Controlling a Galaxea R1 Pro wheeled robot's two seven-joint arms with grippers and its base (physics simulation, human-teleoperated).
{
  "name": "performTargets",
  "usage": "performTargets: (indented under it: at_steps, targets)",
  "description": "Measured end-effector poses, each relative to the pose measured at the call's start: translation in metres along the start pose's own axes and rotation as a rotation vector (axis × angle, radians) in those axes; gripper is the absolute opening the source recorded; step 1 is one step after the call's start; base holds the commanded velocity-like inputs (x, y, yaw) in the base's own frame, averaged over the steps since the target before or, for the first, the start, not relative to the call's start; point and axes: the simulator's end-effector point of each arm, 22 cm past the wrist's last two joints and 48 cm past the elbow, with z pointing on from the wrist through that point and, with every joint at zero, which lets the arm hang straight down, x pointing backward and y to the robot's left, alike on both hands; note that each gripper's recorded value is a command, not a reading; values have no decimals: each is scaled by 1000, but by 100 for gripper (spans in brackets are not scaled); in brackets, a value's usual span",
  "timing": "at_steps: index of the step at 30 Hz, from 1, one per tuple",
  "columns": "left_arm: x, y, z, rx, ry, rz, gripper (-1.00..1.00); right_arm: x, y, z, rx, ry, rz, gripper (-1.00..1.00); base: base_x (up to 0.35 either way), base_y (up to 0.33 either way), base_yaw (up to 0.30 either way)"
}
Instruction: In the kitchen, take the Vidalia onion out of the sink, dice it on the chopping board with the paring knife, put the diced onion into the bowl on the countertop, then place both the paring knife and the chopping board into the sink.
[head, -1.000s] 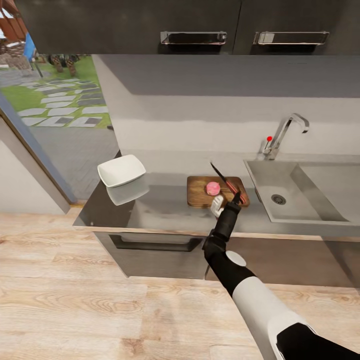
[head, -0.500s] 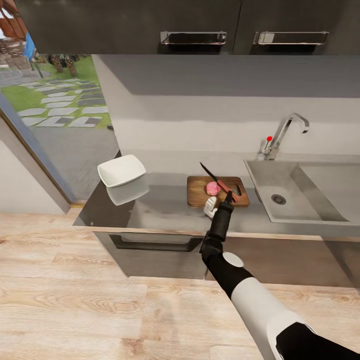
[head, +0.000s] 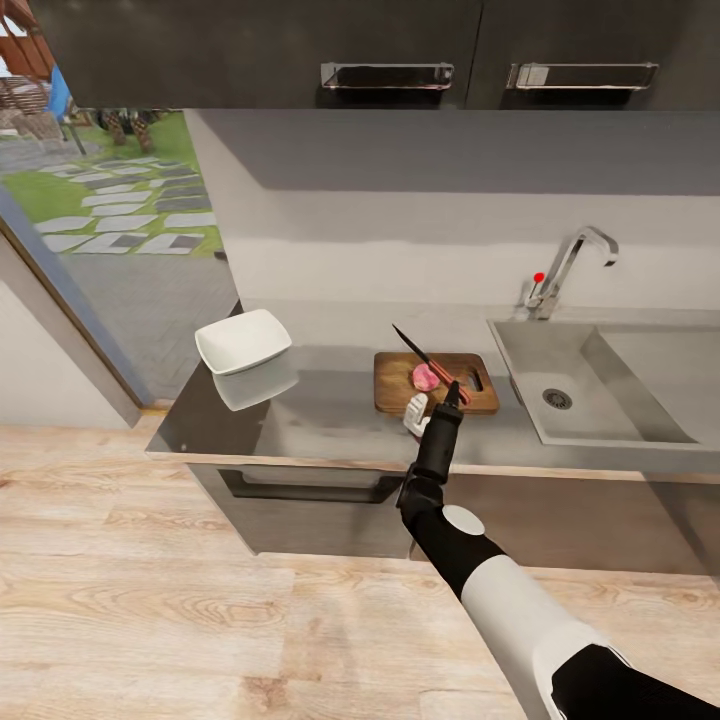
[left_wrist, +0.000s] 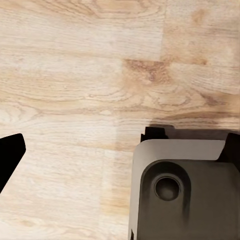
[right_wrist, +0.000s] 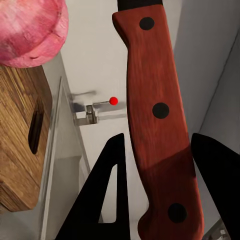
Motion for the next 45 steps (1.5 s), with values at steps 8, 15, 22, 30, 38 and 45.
performTargets:
  at_steps: [8, 15, 22, 30, 38, 45]
  targets:
    - [0, 0, 0, 0, 0, 0, 100, 0, 1, 0, -3, 1, 3, -100, 0, 0, 0]
    - [0, 0, 0, 0, 0, 0, 100, 0, 1, 0, -3, 1, 7, -100, 0, 0, 0]
    - [0, 0, 0, 0, 0, 0, 100, 0, 1, 0, -4, 0, 7, -100, 0, 0, 0]
    - [0, 0, 0, 0, 0, 0, 100, 0, 0, 1, -1, 1, 9, -100, 0, 0, 0]
    - [0, 0, 0, 0, 0, 0, 100, 1, -1, 1, 0, 3, 11, -100, 0, 0, 0]
    - [0, 0, 0, 0, 0, 0, 100, 0, -1, 1, 2, 1, 11, -100, 0, 0, 0]
